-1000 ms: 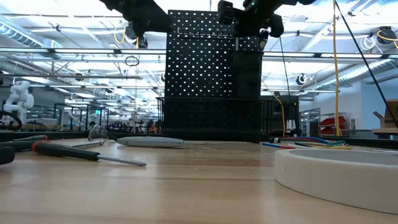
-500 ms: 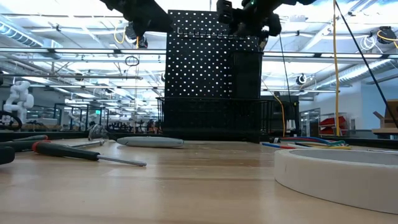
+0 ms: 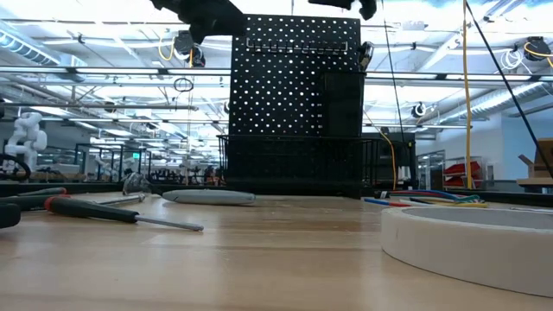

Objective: Hang tools onto peg board
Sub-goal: Put the wrench into the black bin on the pegboard

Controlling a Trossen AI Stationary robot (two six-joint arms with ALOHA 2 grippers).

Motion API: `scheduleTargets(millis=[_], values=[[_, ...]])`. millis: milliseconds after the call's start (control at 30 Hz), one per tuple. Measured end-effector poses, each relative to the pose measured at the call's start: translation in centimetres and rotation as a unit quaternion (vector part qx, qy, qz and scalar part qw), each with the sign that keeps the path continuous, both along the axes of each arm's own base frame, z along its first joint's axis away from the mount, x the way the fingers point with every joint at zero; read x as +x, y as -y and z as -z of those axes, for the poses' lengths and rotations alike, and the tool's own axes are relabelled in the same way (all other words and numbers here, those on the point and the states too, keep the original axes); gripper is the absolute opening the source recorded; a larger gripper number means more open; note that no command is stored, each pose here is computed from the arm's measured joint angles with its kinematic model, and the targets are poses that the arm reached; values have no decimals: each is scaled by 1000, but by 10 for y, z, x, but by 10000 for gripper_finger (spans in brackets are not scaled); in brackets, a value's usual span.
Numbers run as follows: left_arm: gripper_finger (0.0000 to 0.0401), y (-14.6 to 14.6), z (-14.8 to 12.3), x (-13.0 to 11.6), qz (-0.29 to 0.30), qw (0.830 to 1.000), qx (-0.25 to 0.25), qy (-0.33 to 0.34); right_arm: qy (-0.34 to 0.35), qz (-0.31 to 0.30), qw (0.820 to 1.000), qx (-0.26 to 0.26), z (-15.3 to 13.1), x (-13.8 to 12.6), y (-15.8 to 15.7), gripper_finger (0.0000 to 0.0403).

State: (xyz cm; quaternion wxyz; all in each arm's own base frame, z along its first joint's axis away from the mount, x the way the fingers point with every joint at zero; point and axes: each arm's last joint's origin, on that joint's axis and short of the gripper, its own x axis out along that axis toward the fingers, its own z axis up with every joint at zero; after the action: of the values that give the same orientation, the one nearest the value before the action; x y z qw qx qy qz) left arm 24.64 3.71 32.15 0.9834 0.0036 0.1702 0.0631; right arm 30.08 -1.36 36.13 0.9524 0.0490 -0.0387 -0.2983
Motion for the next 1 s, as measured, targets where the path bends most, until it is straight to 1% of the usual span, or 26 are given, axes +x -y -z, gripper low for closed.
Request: scheduleTargets(millis=[100,167,233,300,333,400,533,600,667,733,767,867,1000], values=[[157,-1,-1,0,-6,1000,16,2,-34,-94,994,54,12,2,-16,165],[157,-3,-1,0,-10,1000,18,1,-72,-154,980,101,23,2,-26,165],[157,-6,-1,-1,-16,1000,19,1,-123,-202,958,159,36,0,-36,165],[157,-10,-1,-1,-24,1000,19,1,-181,-226,931,224,49,-6,-45,165],[157,-11,-1,-1,-27,999,19,2,-209,-227,916,255,55,-9,-49,165],[157,-15,-1,-2,-33,999,19,4,-269,-213,885,314,68,-19,-56,165],[157,-19,-1,-3,-44,999,16,4,-384,-128,822,402,88,-45,-69,164],[157,-20,-1,-3,-46,999,16,4,-434,-95,781,439,96,-59,-74,164],[157,-20,-1,-3,-46,999,15,4,-474,-69,735,480,104,-71,-79,164],[157,-20,-1,-3,-46,999,15,3,-505,-49,699,504,113,-80,-82,164],[157,-20,-1,-3,-46,999,15,3,-515,-43,687,511,117,-83,-84,164],[157,-20,-1,-3,-46,999,15,3,-534,-25,659,529,133,-91,-84,164],[157,-20,-1,-3,-50,999,2,5,-544,18,620,566,154,-102,-82,164]])
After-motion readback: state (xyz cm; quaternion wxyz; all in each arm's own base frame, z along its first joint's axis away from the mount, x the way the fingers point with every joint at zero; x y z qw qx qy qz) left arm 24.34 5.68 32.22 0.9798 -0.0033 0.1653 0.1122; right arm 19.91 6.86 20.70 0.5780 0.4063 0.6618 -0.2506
